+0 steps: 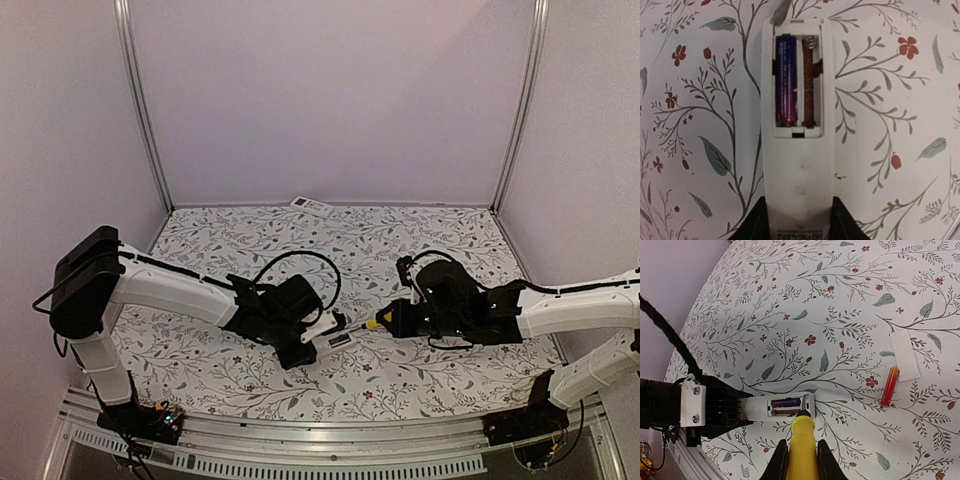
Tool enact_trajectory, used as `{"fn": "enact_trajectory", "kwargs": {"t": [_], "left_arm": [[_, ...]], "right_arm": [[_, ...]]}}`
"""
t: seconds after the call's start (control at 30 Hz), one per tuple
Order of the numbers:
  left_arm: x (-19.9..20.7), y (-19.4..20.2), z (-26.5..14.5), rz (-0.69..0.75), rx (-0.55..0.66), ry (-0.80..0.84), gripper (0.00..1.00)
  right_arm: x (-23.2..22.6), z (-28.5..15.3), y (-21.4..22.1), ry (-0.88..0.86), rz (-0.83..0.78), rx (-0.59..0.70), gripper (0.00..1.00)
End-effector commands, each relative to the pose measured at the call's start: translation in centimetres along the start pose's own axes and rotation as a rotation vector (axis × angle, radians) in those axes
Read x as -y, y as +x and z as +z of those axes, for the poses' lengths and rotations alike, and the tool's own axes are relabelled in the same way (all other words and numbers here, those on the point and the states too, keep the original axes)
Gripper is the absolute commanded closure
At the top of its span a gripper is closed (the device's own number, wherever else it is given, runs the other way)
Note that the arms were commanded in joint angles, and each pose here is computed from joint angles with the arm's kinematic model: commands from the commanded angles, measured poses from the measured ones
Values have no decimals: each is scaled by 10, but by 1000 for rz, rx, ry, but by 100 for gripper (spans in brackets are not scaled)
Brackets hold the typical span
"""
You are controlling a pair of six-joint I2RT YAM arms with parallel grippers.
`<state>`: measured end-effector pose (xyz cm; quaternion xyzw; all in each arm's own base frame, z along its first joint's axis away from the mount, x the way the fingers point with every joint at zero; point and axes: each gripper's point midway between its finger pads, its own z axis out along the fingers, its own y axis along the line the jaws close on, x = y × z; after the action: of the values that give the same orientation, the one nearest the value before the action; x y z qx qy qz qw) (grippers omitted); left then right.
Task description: Unload the batteries from the remote control
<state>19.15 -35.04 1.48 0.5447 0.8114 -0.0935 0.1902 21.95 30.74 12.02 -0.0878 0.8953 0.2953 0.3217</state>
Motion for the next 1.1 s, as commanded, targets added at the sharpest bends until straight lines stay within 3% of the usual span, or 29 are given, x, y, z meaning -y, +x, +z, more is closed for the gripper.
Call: {"fn": "enact_trajectory", "kwargs": {"t": [0.0, 1.07], "left_arm": [[16, 14, 10, 34, -56, 39, 80], [16, 15, 12, 36, -62, 36, 80]], "right_arm": [[-6, -5, -7, -20, 16, 37, 100], [8, 4, 13, 38, 7, -33, 100]]}}
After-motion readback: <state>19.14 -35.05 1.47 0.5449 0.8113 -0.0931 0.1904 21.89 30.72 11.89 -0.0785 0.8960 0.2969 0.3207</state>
